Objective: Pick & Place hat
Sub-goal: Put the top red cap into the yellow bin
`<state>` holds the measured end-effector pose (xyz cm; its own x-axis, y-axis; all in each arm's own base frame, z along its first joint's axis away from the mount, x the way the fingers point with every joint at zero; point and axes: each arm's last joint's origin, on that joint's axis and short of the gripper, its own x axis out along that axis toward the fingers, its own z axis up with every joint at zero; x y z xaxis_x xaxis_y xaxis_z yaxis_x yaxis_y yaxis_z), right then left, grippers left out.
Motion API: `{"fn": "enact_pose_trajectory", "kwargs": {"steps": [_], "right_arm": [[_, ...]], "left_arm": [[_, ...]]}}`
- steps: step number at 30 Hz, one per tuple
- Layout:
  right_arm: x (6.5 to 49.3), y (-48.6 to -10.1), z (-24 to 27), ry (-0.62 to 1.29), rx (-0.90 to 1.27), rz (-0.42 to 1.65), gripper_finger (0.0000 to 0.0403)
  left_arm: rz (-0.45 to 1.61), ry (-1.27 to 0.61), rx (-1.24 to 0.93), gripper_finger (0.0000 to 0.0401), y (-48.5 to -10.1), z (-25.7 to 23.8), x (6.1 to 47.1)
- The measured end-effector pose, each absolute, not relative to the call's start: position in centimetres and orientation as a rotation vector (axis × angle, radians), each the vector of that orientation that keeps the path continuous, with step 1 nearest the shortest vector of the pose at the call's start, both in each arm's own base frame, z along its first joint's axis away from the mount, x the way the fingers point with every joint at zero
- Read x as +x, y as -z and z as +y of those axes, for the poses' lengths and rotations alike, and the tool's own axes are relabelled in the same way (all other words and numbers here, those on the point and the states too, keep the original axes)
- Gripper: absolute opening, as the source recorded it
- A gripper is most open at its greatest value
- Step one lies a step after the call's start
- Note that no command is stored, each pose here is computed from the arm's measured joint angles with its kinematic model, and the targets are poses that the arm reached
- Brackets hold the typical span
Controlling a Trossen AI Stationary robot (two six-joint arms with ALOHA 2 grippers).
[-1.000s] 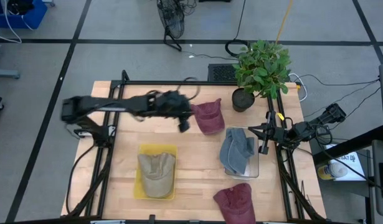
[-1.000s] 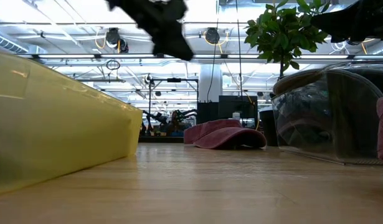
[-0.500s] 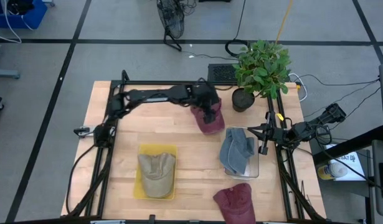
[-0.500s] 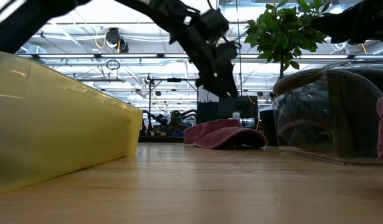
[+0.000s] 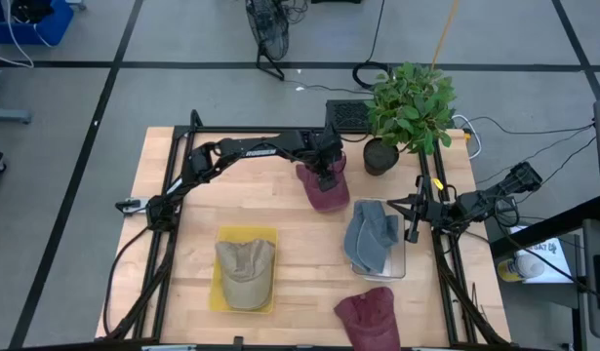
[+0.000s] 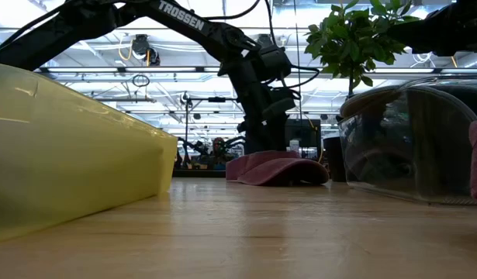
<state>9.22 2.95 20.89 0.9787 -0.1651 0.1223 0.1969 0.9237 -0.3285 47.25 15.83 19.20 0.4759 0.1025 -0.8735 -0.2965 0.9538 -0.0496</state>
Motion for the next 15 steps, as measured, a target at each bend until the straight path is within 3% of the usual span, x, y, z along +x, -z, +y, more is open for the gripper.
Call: {"fn": "enact_pose_trajectory", "kwargs": {"steps": [15], "right_arm": [[9.2,-20.9,2.9,0.186,-0.349,-0.093,0.0]], "left_arm": [[1.119,-0.125,-0.143,0.0244,-21.5,14.9,46.9]]}}
